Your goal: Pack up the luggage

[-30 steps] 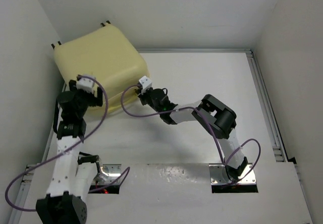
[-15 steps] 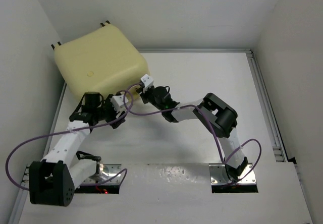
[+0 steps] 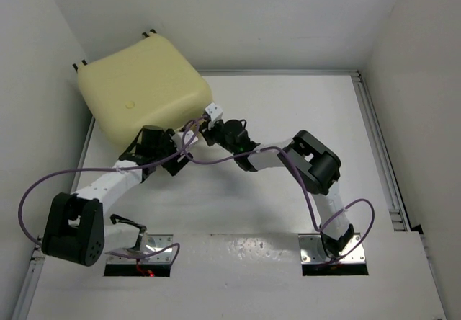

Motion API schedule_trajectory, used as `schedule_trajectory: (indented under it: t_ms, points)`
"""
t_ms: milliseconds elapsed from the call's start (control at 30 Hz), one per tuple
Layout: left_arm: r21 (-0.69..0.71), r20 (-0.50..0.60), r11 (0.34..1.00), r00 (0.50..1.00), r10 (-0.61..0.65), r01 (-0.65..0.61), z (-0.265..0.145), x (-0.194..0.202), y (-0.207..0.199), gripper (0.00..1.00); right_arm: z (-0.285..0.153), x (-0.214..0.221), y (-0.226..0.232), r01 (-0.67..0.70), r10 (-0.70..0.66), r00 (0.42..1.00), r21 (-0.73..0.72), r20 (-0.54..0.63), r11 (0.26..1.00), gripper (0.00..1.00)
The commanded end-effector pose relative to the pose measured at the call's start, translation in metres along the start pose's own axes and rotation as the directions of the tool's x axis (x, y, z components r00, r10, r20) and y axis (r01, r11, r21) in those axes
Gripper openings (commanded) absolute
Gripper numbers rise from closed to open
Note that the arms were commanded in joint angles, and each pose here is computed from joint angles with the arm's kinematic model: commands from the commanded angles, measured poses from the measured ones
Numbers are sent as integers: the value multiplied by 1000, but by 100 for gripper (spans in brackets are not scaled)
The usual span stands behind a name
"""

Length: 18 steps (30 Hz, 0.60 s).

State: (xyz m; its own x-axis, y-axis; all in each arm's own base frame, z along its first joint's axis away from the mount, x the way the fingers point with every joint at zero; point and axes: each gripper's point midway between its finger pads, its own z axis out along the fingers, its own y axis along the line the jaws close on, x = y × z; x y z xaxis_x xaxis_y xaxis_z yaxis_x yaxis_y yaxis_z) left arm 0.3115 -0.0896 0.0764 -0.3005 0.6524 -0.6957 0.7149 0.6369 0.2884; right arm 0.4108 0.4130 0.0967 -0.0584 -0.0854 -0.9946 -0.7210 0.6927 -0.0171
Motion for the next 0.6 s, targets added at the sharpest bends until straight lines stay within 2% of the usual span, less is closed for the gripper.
schedule_trajectory:
  t_ms: [0,100,200,233,333,367,467,567]
  points:
    - [-122,-26,991,998,50,-53,8,-10,28,78,-4,-9,-34,-22,21,1000,94,15,995,0]
    - [-106,-98,993,994,49,-59,20,3,23,73,-3,-9,-36,-33,32,999,94,14,995,0]
    - [-90,-173,995,985,27,-43,24,15,23,59,-2,-8,-42,-36,35,999,101,13,994,0]
    - [-77,-205,996,978,22,-38,26,19,22,51,-2,-7,-46,-36,36,999,111,7,993,0]
    - [-76,-236,997,972,-1,-17,22,30,24,36,-3,-3,-54,-39,40,999,129,-5,991,0]
    - [-71,-253,997,968,-11,-8,18,37,21,21,-4,-2,-61,-40,41,999,144,-9,989,0]
    - [-49,-250,999,968,-6,-7,7,47,15,2,-6,3,-85,-43,49,998,204,-26,978,0]
    - [-45,-254,998,967,25,-37,-6,63,12,0,-9,6,-102,-47,57,998,241,-36,969,0]
